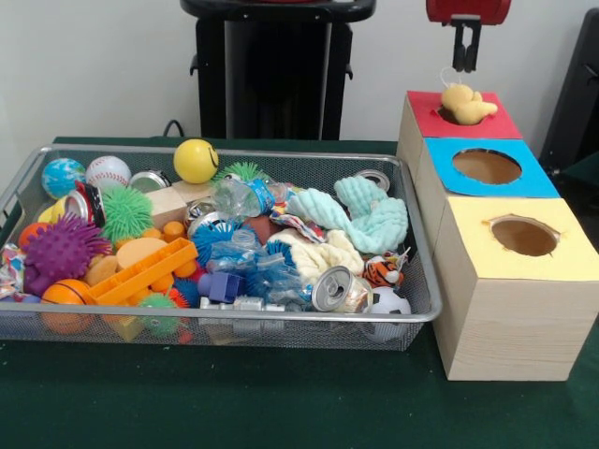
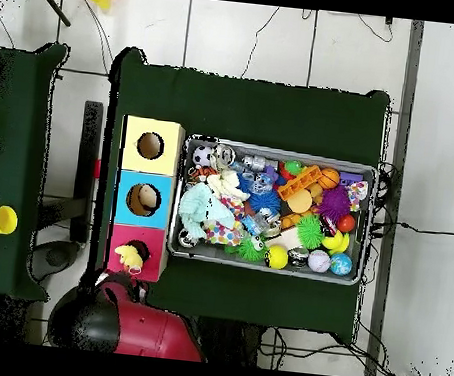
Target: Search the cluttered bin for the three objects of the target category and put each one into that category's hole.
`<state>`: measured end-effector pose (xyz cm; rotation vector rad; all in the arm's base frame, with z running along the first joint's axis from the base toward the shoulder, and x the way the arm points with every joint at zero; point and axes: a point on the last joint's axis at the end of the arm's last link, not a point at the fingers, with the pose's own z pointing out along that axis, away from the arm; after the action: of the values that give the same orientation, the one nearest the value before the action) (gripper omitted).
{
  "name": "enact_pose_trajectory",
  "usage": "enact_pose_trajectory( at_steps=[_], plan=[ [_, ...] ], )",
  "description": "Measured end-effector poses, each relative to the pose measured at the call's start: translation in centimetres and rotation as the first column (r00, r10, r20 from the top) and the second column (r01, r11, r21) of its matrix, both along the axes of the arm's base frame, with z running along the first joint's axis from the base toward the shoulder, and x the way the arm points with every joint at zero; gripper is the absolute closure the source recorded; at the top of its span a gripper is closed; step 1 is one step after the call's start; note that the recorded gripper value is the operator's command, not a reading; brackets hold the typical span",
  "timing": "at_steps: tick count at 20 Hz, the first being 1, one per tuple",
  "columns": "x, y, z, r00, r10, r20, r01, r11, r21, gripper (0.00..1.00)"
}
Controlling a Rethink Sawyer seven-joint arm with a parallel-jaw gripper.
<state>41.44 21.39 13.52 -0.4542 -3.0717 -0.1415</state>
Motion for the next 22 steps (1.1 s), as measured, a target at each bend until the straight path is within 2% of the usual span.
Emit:
enact_pose_trajectory(
  at_steps=[8, 17, 22],
  plan=[
    [-0.2, 0.0, -0.8, 1.0, -0.001, -0.003, 0.001, 1.0, -0.005, 1.0],
    [-0.6, -0.5, -4.2, 0.9999, -0.01, 0.01, 0.01, 0.9993, -0.035, 1.0],
    [-0.6, -0.4, -4.2, 0.9999, -0.007, 0.014, 0.007, 0.9993, -0.037, 1.0]
  ],
)
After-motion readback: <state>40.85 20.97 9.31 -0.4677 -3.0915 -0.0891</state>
